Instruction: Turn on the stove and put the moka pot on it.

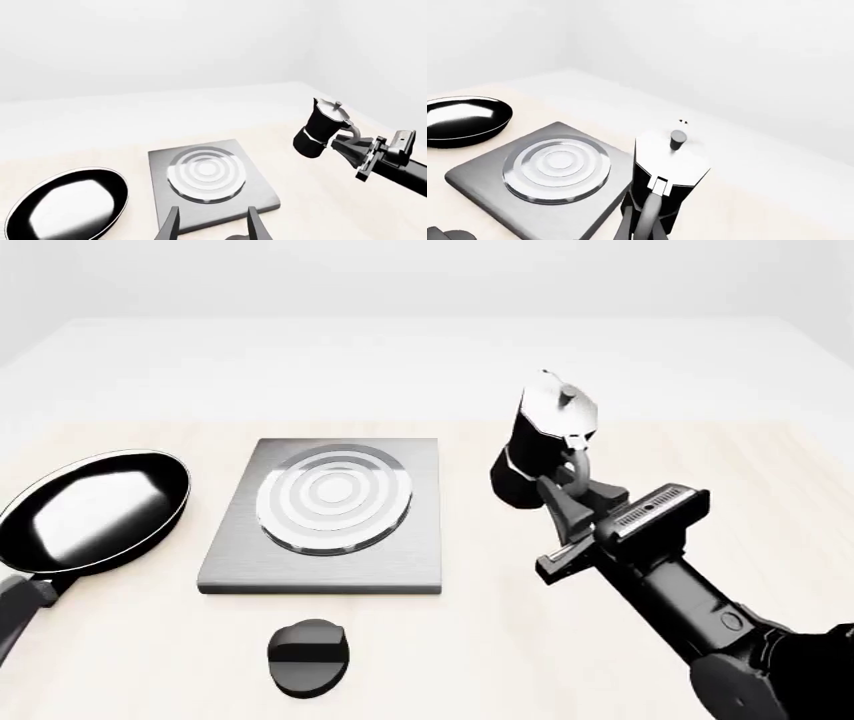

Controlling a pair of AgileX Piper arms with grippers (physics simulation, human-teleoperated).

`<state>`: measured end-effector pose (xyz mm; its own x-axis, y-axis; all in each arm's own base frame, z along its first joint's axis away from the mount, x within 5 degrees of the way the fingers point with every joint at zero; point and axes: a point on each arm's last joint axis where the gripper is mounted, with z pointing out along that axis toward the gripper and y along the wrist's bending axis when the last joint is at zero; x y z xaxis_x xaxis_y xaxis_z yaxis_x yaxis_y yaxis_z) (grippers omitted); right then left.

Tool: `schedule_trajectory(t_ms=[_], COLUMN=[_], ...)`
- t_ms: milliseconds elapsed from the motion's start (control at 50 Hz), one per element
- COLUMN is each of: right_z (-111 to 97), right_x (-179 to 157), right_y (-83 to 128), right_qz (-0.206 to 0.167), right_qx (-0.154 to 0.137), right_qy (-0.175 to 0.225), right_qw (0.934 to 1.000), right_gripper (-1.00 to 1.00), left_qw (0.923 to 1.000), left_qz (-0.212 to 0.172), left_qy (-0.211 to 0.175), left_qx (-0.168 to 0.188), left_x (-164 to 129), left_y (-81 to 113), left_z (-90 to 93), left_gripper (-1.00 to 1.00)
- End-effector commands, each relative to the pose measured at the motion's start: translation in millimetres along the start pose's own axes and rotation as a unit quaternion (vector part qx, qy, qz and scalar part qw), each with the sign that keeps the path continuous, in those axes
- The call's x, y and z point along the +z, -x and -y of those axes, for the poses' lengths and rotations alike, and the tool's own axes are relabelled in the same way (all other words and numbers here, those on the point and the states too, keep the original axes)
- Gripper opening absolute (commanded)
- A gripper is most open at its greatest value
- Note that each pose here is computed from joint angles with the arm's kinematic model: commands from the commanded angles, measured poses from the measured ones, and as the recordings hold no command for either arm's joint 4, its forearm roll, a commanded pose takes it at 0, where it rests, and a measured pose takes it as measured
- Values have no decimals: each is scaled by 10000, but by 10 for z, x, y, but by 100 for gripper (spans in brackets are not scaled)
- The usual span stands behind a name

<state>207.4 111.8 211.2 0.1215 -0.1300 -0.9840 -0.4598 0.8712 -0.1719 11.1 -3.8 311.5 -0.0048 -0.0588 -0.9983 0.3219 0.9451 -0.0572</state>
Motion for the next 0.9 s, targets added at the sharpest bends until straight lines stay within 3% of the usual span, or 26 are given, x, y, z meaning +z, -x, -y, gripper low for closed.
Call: schedule_trajectory(t_ms=[20, 180, 320, 660, 900], right_z=[-187, -498, -637, -808, -951], right_x=[265, 490, 692, 1064, 1303], right_y=[240, 280, 297, 360, 202], right_qz=[388, 474, 540, 617, 435], right_qx=[-199, -418, -427, -374, -318], right_qy=[365, 854, 1001, 1120, 1230], right_qw=[9984, 9943, 9926, 9911, 9909], right_gripper=[-100, -100, -100, -100, -100], left_qw=[9999, 9999, 9998, 9993, 9990], left_qz=[11, -23, -33, -86, -119], left_qy=[107, 153, 189, 362, 424], left_qx=[-11, -1, 3, 78, 91], left_x=[-35, -58, -78, -120, -117], left_y=[49, 72, 96, 136, 126], left_z=[1, 2, 4, 8, 7], left_gripper=[100, 100, 100, 100, 100])
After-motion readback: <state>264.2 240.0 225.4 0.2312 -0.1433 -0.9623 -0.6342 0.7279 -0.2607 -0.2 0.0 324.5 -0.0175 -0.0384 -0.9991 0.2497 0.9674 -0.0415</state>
